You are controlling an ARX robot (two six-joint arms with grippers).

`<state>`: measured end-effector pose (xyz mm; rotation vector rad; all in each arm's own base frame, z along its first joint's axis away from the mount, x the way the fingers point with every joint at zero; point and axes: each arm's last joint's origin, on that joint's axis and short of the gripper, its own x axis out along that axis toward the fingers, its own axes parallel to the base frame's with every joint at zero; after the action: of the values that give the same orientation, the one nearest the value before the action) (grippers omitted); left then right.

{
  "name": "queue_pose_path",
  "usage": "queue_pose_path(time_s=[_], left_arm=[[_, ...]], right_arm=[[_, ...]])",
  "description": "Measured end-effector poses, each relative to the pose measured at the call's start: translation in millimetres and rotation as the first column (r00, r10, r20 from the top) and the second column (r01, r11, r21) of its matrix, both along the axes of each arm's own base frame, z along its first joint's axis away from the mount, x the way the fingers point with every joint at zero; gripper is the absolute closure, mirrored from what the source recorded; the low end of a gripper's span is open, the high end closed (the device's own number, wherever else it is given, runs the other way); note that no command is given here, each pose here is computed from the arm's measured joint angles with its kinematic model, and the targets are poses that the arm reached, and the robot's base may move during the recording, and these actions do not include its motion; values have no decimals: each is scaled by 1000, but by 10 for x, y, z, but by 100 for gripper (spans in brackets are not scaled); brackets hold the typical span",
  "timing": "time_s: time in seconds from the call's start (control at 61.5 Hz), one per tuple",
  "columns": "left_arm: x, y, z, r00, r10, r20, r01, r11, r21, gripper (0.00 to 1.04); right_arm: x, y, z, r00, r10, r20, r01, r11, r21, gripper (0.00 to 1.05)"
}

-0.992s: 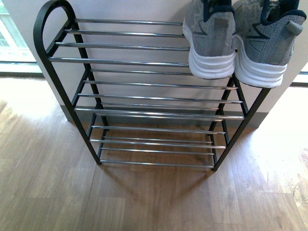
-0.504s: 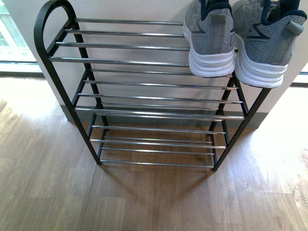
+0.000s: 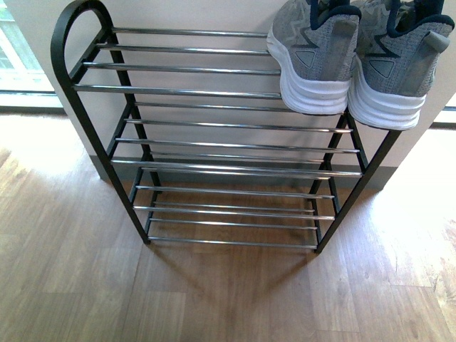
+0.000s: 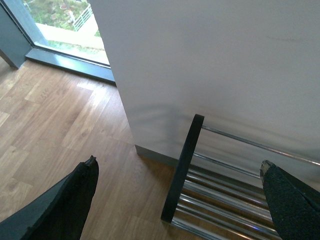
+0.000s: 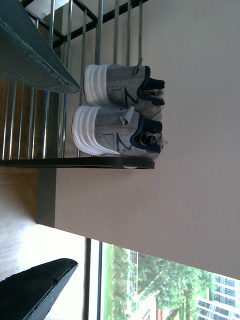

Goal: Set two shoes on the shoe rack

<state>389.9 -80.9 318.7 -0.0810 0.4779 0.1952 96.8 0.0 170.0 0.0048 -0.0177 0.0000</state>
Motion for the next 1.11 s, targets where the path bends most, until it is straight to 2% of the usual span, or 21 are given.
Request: queue_pose_path(time_s=[0.439, 0.472, 0.488, 0.521, 0.569, 0.7, 0.846, 1.041, 1.106], left_arm=[[-2, -11, 0, 1000, -7, -2, 7, 1000, 7, 9], [-5, -26, -2, 999, 43, 1, -43, 999, 20, 9], [-6, -31, 11, 988, 150, 20, -151, 987, 51, 9], [-18, -35, 51, 957, 286, 47, -289, 955, 73, 9], [-47, -39, 134, 920, 383, 83, -390, 915, 102, 9], [-220, -138, 377, 921, 368, 124, -380, 921, 88, 9], [-453, -274, 525, 916, 367, 160, -384, 919, 89, 9], [-499, -370, 534, 920, 361, 154, -384, 911, 154, 9], [-515, -369, 545, 902, 397, 173, -427, 881, 203, 9]], right_arm=[[0, 0, 0, 1000, 0, 0, 0, 1000, 0, 9], [0, 0, 0, 1000, 0, 0, 0, 1000, 0, 9], [0, 0, 0, 1000, 0, 0, 0, 1000, 0, 9], [0, 0, 0, 1000, 1, 0, -1, 1000, 0, 9], [0, 0, 0, 1000, 0, 0, 0, 1000, 0, 9], [0, 0, 0, 1000, 0, 0, 0, 1000, 0, 9], [0, 0, 0, 1000, 0, 0, 0, 1000, 0, 9], [0, 0, 0, 1000, 0, 0, 0, 1000, 0, 9], [0, 0, 0, 1000, 0, 0, 0, 1000, 0, 9]])
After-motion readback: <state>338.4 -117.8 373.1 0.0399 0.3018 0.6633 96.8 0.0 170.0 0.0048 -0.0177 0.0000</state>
